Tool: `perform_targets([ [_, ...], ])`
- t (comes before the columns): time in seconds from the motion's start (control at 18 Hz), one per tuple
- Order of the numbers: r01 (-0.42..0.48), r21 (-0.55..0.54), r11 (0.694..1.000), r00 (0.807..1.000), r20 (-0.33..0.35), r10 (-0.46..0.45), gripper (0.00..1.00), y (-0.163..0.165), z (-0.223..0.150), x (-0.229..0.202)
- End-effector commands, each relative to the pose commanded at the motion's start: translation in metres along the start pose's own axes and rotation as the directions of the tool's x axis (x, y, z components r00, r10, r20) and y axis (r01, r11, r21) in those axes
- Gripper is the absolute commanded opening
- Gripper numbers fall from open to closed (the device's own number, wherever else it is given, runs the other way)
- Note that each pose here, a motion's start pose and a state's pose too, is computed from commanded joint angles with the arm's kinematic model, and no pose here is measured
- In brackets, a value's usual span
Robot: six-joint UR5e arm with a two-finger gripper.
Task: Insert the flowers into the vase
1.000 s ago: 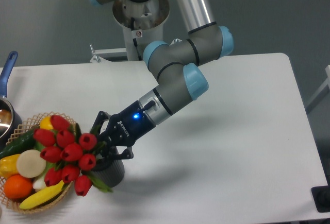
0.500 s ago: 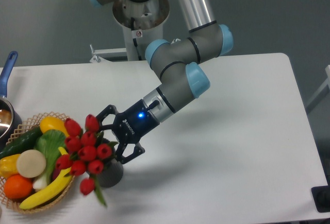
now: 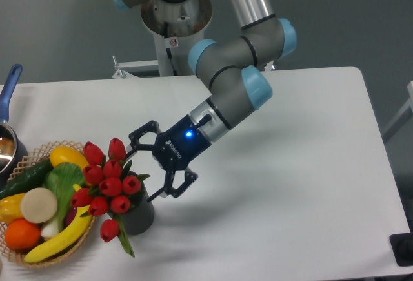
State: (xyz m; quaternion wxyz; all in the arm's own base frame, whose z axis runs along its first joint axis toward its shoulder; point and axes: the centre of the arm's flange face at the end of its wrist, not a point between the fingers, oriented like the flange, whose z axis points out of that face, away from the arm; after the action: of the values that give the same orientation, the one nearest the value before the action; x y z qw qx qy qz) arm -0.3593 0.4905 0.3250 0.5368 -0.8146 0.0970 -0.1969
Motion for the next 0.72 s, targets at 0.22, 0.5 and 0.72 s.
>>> perform_targets([
  [0.22,0.015,0.019,1.000,0.997,0.082,-0.017,1.00,0.002,-0.046,-0.020],
  [0.5,0.020,-0.139,0.990,0.965,0.262,0.018,1.00,-0.001,-0.100,-0.039],
  [0.72,0.065,-0.403,0.913,0.902,0.416,0.119,1.00,-0.006,-0.121,-0.058],
])
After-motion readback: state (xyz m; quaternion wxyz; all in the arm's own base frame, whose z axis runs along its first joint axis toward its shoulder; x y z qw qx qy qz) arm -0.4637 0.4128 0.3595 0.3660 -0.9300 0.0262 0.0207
